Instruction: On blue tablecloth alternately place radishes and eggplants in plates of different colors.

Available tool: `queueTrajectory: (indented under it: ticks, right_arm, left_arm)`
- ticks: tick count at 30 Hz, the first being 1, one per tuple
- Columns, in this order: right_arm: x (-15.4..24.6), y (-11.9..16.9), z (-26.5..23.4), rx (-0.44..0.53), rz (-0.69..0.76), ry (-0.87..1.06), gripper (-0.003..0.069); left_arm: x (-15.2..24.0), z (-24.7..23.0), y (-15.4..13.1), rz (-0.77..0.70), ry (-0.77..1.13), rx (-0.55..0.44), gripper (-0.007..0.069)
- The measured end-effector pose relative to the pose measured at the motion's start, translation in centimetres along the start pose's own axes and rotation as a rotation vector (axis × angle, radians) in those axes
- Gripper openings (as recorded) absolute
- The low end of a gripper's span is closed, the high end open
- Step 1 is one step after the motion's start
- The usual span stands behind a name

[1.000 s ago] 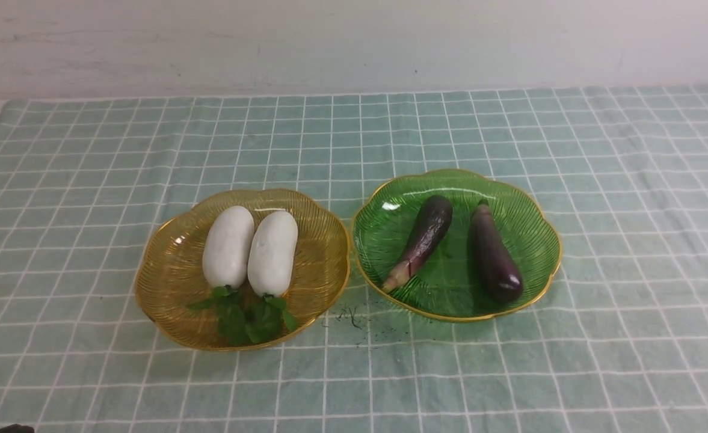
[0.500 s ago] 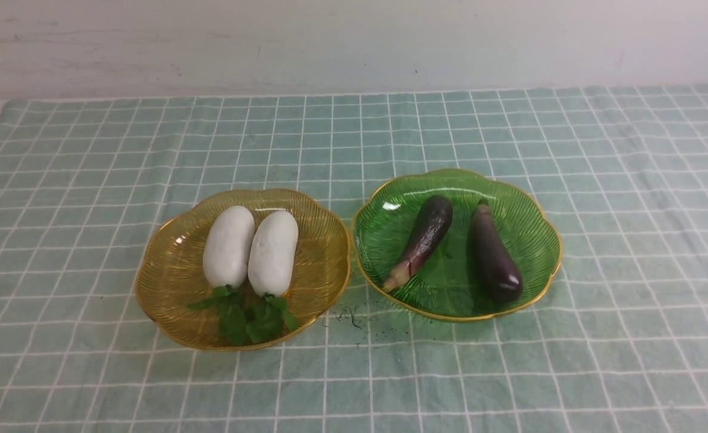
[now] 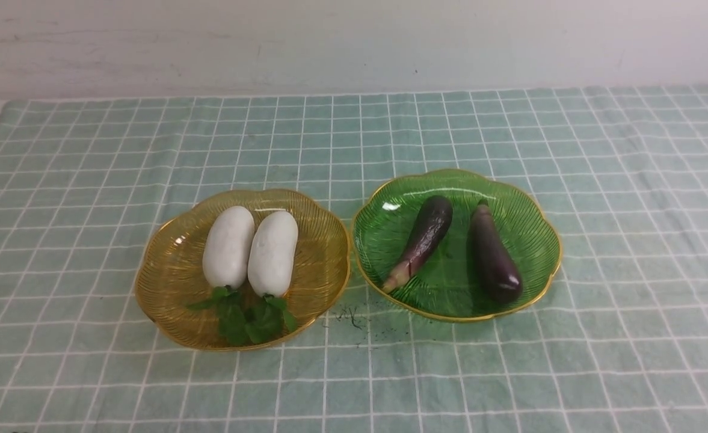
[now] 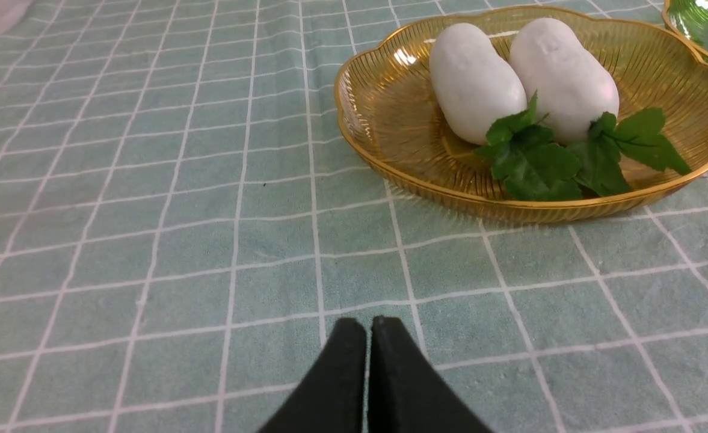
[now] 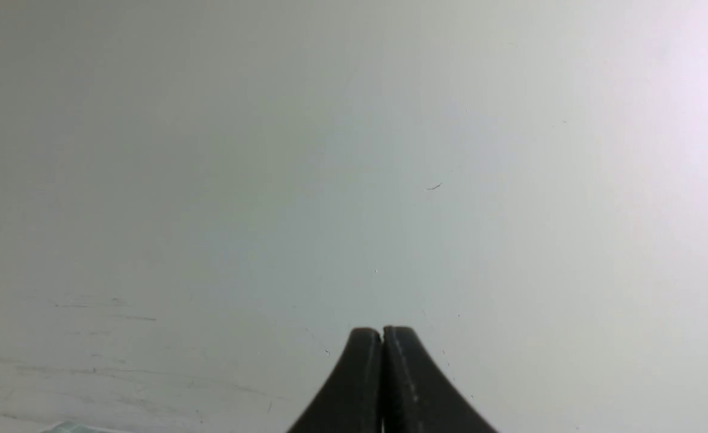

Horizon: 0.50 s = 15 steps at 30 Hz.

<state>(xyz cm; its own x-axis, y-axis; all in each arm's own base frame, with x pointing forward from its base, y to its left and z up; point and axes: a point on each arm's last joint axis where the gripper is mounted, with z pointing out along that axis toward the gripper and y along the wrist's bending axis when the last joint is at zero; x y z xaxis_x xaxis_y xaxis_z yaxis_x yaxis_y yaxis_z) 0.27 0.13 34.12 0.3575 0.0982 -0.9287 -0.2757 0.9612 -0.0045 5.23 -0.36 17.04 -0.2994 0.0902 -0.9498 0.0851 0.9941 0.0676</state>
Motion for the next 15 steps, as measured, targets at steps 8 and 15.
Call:
queueTrajectory:
  ticks: [8, 15]
  right_arm:
    - [0.00, 0.00, 0.00, 0.000, 0.005, 0.000, -0.0013]
    - [0.10, 0.00, 0.00, 0.000, 0.005, 0.011, -0.0013]
  left_arm:
    - [0.00, 0.00, 0.00, 0.000, 0.000, 0.000, -0.0008]
    - [0.00, 0.00, 0.00, -0.001, 0.000, 0.000, -0.0008]
